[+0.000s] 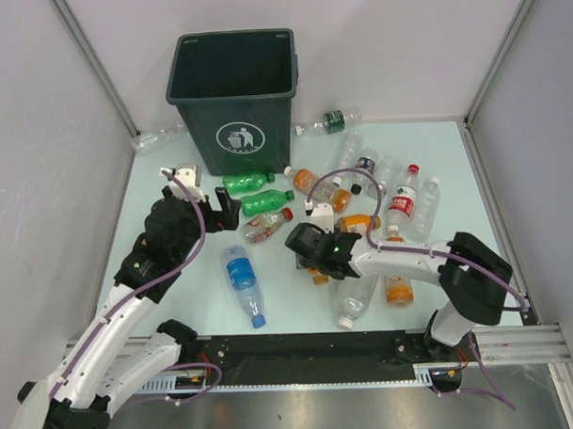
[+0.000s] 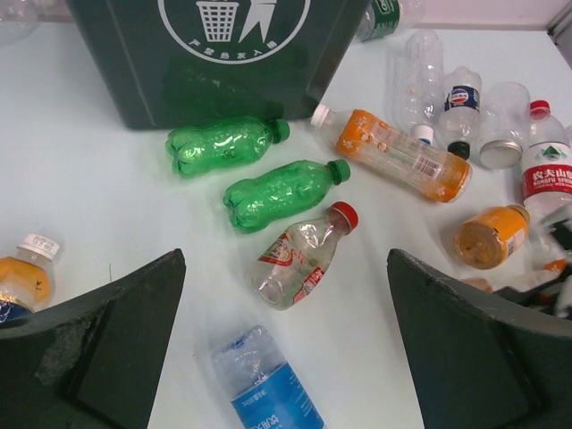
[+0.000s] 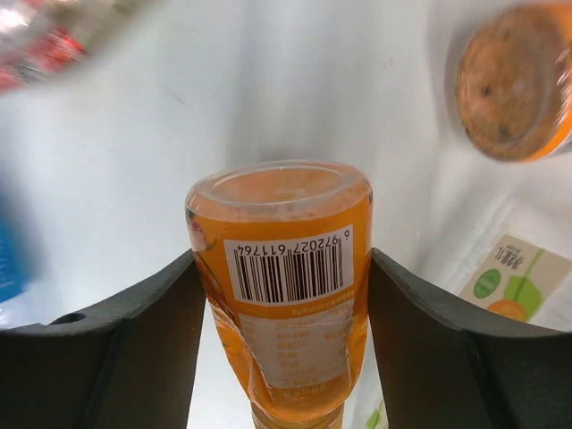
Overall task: Put the plastic bottles in the bin
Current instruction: Pick up the plastic bottle at the center of the board, then place the plastic bottle in the trash bin.
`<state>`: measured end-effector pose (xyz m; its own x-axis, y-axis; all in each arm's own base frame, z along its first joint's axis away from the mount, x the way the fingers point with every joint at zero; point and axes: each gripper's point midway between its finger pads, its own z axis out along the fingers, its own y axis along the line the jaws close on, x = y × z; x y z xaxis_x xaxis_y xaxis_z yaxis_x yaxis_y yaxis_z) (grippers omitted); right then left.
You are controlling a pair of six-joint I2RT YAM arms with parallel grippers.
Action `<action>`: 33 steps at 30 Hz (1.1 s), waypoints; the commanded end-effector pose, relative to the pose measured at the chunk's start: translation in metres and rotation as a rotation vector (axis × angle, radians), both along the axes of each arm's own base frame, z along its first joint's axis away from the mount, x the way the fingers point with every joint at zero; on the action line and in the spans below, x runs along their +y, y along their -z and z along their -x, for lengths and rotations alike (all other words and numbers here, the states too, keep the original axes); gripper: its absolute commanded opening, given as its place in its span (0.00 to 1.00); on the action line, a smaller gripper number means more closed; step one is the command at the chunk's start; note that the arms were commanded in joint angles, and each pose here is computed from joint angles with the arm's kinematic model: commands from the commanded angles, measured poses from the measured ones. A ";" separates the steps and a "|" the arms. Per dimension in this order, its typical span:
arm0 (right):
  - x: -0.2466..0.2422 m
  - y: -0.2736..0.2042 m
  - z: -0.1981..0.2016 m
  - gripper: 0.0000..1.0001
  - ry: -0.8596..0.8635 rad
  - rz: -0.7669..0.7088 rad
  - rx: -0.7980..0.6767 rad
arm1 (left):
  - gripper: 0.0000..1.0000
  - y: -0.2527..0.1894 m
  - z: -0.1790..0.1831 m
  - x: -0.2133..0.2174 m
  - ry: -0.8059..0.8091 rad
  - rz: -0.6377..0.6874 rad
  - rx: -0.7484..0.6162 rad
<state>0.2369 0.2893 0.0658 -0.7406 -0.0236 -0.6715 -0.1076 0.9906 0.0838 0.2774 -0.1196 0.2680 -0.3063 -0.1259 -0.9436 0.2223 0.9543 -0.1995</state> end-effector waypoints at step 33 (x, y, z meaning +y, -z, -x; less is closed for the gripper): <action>0.080 -0.425 -0.225 0.33 -0.145 -0.346 -1.013 | 1.00 -0.016 0.003 0.002 0.011 0.012 -0.071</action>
<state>0.4545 0.3682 0.4405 -0.0108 0.1623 -0.9867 -0.3506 0.9235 0.1557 0.2720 -0.1136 0.2683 -0.2647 -0.1286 -0.9557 0.2234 0.9559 -0.1905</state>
